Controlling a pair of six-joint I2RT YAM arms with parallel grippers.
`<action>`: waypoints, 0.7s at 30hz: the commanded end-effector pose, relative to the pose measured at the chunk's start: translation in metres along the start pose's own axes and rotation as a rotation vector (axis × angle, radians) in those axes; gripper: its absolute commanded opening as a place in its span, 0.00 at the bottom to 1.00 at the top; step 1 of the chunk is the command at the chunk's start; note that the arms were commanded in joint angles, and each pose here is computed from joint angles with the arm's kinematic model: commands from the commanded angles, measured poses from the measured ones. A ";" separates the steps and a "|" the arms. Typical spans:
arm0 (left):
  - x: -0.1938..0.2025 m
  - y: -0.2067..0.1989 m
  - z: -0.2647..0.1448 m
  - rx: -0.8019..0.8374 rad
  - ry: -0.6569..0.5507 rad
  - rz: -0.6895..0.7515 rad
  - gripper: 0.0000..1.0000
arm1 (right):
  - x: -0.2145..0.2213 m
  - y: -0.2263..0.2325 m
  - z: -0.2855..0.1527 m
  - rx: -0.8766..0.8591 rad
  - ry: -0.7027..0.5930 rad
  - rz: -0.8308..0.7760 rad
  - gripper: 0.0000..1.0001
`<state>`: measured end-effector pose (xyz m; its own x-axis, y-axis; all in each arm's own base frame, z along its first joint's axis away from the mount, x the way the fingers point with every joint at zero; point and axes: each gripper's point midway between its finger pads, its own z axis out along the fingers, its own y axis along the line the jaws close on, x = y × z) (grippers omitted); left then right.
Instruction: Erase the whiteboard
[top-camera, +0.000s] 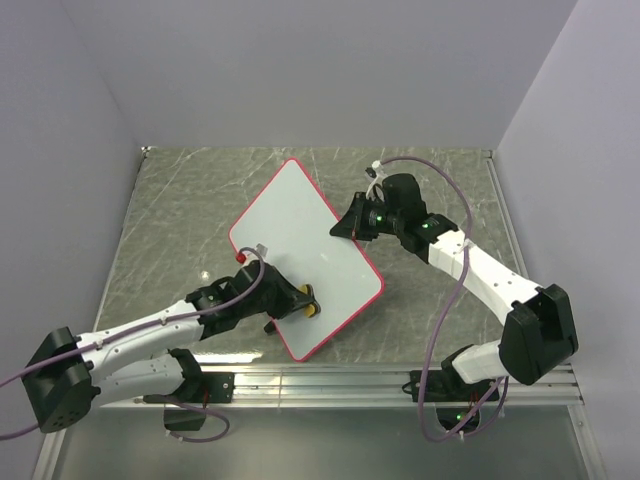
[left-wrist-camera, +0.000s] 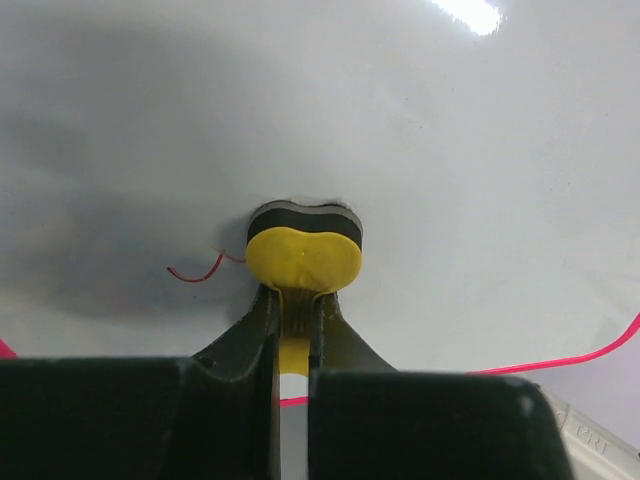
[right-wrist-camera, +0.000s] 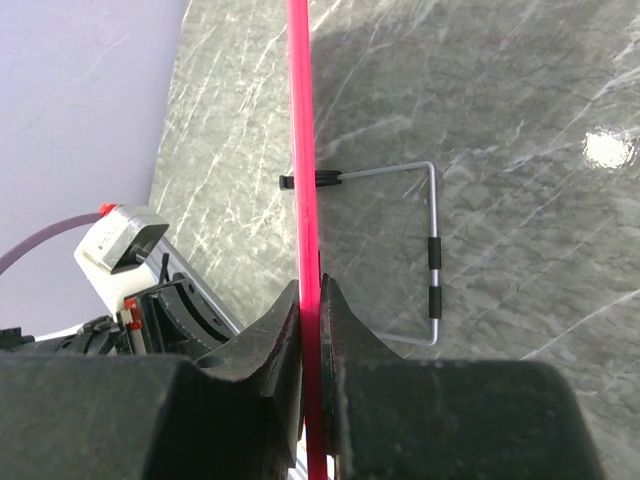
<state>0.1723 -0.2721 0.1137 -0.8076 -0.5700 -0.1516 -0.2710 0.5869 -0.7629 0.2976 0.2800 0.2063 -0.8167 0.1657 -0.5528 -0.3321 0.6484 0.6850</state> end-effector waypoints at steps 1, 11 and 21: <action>-0.002 0.144 -0.003 -0.552 -0.017 0.040 0.00 | 0.045 0.035 0.000 -0.115 0.185 0.023 0.00; -0.001 0.188 -0.026 -0.827 0.043 0.063 0.00 | 0.031 0.042 -0.006 -0.107 0.143 -0.006 0.00; -0.003 0.199 -0.033 -0.895 0.066 0.057 0.00 | 0.022 0.048 -0.011 -0.120 0.122 -0.012 0.00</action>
<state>0.1386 -0.2033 0.0400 -0.8363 -0.5448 -0.0620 -0.4993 0.8034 -0.3244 0.2935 0.2832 0.2142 -0.8257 0.1486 -0.5441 -0.3415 0.6360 0.6920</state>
